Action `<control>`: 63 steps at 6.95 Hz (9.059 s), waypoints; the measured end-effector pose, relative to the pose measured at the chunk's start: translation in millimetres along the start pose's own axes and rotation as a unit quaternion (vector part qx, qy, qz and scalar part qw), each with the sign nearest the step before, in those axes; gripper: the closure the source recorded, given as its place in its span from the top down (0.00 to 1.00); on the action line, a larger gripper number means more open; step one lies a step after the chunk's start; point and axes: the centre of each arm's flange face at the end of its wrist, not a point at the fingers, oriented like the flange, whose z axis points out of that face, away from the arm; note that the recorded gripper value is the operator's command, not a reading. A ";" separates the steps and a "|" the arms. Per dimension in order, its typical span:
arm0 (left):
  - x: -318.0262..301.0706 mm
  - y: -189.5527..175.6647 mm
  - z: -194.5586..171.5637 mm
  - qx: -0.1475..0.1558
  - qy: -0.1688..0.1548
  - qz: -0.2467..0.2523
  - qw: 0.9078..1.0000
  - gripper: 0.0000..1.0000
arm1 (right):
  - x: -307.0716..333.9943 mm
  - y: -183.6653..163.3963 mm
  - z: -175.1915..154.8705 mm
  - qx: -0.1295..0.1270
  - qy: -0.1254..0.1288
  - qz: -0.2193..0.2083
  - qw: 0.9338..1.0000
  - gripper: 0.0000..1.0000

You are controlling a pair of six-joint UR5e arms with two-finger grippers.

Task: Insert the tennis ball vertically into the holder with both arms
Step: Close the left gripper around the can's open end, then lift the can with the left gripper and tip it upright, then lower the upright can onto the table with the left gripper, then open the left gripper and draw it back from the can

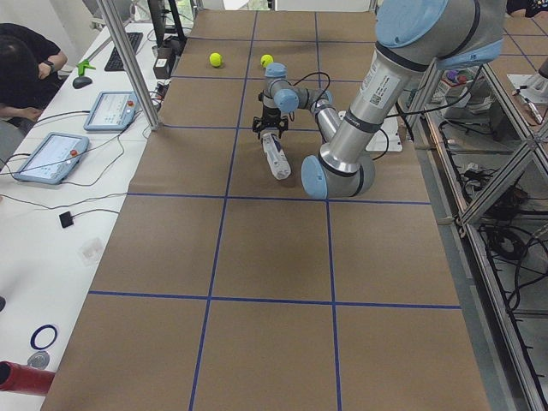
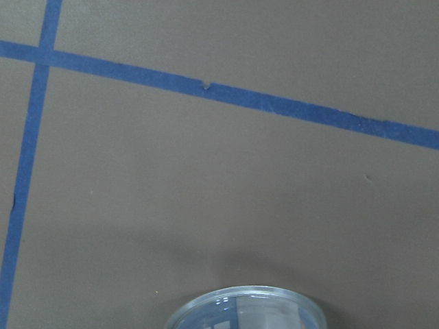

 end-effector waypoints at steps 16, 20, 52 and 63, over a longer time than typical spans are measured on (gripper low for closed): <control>-4.2 -3.8 -27.2 0.035 -0.009 -0.022 0.999 0.48 | 0.0 -0.5 -0.1 0.000 0.001 0.000 1.000 0.99; -44.6 17.3 -191.5 0.181 -0.074 -0.090 0.977 0.43 | -2.2 -1.5 -2.3 0.003 0.001 -0.003 1.000 0.99; 1.1 70.7 -18.9 0.641 -0.137 -0.248 0.713 0.98 | -10.0 -16.6 -9.9 0.009 0.001 -0.010 1.000 0.99; -78.6 168.6 -107.1 0.576 -0.156 -0.307 0.741 0.98 | -82.6 -54.0 -62.6 0.060 -0.021 -0.043 0.997 0.99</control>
